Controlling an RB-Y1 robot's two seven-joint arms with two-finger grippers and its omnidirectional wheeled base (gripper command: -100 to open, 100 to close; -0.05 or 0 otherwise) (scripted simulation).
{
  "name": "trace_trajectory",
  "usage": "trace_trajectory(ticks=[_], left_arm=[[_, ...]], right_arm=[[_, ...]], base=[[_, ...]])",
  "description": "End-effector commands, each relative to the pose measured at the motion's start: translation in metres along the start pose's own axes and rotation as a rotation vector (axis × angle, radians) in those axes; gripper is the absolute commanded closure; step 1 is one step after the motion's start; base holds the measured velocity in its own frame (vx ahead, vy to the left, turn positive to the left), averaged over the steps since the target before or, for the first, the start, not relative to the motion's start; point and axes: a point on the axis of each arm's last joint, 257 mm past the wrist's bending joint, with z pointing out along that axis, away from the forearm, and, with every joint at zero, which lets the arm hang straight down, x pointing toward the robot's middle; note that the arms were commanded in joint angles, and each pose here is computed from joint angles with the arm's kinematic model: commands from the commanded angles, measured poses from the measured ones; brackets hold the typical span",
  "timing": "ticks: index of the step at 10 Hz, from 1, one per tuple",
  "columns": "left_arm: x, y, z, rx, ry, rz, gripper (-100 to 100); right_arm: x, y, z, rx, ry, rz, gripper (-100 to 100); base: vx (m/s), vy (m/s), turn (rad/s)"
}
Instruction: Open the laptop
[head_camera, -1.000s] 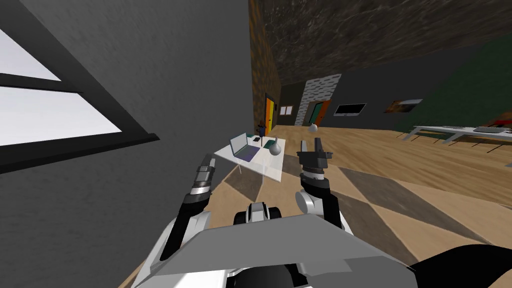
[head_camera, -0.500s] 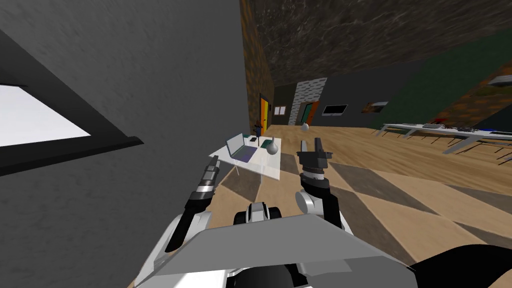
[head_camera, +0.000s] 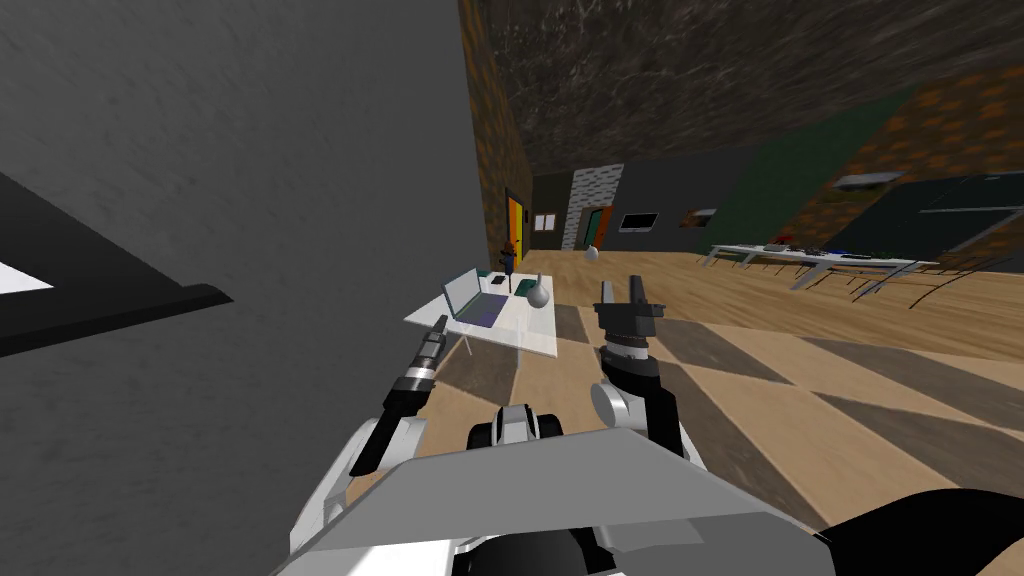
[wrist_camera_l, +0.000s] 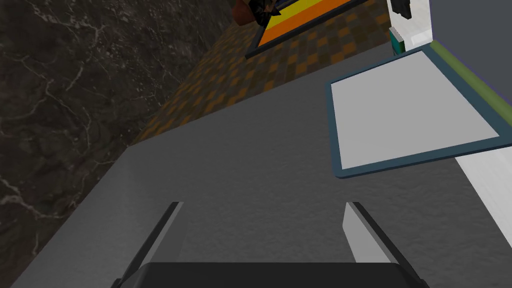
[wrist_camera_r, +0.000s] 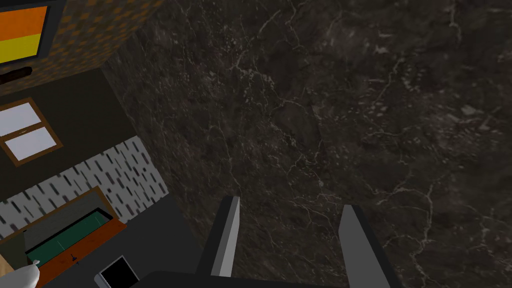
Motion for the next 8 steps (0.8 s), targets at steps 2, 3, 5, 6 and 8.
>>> trace_trajectory(ticks=[2, 3, 5, 6, 8], left_arm=[[0.013, 0.027, 0.004, -0.084, 0.054, 0.028, -100], [0.016, 0.034, 0.004, -0.103, 0.069, 0.043, -100], [0.019, 0.048, 0.005, -0.136, 0.099, 0.079, -100], [0.020, 0.054, 0.006, -0.150, 0.113, 0.100, -100], [0.020, 0.065, 0.007, -0.174, 0.139, 0.149, -100]], right_arm=[[0.000, 0.000, 0.000, 0.000, 0.000, 0.000, 0], [0.000, 0.000, 0.000, 0.000, 0.000, 0.000, 0], [0.000, 0.000, 0.000, 0.000, 0.000, 0.000, 0], [0.000, 0.000, 0.000, 0.000, 0.000, 0.000, 0], [0.000, 0.000, 0.000, 0.000, 0.000, 0.000, 0]], base=[[0.031, 0.093, -0.197], [0.044, 0.089, -0.147], [0.051, 0.099, -0.143], [0.055, 0.117, -0.132], [0.079, 0.115, -0.102]])
